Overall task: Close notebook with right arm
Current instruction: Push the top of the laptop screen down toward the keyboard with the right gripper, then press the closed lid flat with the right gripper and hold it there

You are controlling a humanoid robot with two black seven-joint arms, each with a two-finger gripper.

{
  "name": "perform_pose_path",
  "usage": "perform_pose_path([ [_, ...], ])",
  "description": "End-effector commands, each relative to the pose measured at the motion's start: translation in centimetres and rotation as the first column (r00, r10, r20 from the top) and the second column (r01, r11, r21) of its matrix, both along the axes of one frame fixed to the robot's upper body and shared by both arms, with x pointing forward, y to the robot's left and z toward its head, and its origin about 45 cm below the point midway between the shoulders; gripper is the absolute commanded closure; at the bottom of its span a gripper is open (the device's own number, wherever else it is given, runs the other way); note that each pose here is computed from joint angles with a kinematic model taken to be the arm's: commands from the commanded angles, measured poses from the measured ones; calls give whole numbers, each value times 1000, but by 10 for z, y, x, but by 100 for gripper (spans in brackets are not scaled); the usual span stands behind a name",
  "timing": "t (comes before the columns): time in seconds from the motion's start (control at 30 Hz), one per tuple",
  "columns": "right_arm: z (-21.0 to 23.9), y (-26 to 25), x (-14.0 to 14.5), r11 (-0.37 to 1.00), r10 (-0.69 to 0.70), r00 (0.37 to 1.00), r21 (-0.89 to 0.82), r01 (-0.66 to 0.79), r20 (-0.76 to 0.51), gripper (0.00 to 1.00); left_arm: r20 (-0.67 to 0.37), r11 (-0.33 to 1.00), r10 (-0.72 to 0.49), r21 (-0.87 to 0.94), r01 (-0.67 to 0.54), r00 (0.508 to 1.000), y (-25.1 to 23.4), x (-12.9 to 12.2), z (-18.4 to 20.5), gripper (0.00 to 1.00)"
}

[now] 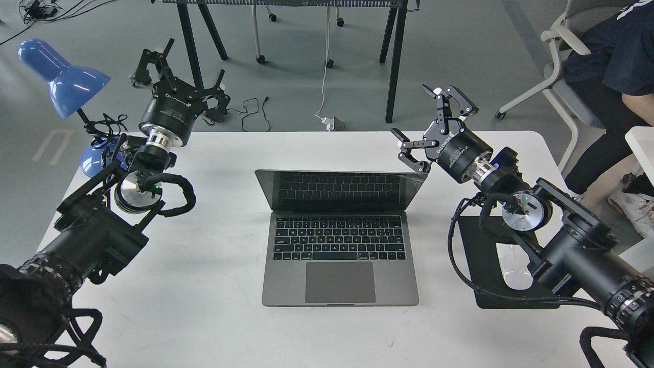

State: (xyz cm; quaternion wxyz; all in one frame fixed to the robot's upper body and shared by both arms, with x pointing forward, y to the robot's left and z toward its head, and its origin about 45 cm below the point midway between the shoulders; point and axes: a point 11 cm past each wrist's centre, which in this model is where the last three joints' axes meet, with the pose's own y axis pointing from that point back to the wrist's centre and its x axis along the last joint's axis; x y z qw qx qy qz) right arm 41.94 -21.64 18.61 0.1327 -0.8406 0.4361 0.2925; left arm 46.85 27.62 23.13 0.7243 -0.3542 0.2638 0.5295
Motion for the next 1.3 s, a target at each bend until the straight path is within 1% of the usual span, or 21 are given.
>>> perform_pose_path([
  [0.0,-12,1,-18,999,39,999,-16,-40,-24,0,0,1000,-1,-1,1,1000,0,0,0,0],
  [0.07,-20,0,-30,997,68,997,-39,-70,-41,0,0,1000,-1,-1,1,1000,0,0,0,0],
  [0.23,-37,14,-55,974,173,984,-140,-178,-46,0,1,1000,-2,-1,2,1000,-1,0,0,0],
  [0.37,-55,24,-71,930,257,965,-257,-262,-54,0,1,1000,-3,-2,3,1000,-1,0,0,0],
  [0.47,-68,31,-82,897,310,948,-309,-317,-75,0,2,1000,-2,-3,2,1000,0,0,0,0],
  [0.53,-75,35,-90,869,344,935,-346,-353,-89,0,2,1000,-2,-3,2,1000,0,0,0,0],
  [0.7,-97,41,-111,747,457,881,-484,-455,-123,0,2,1000,-3,-1,3,1000,-1,0,0,0],
  [0.97,-111,39,-122,631,524,840,-596,-496,-144,0,2,1000,-3,-1,3,1000,-1,0,0,0],
  [1.27,-107,33,-116,646,503,855,-601,-470,-128,0,2,1000,-5,-1,5,1000,-1,-1,1,0],
])
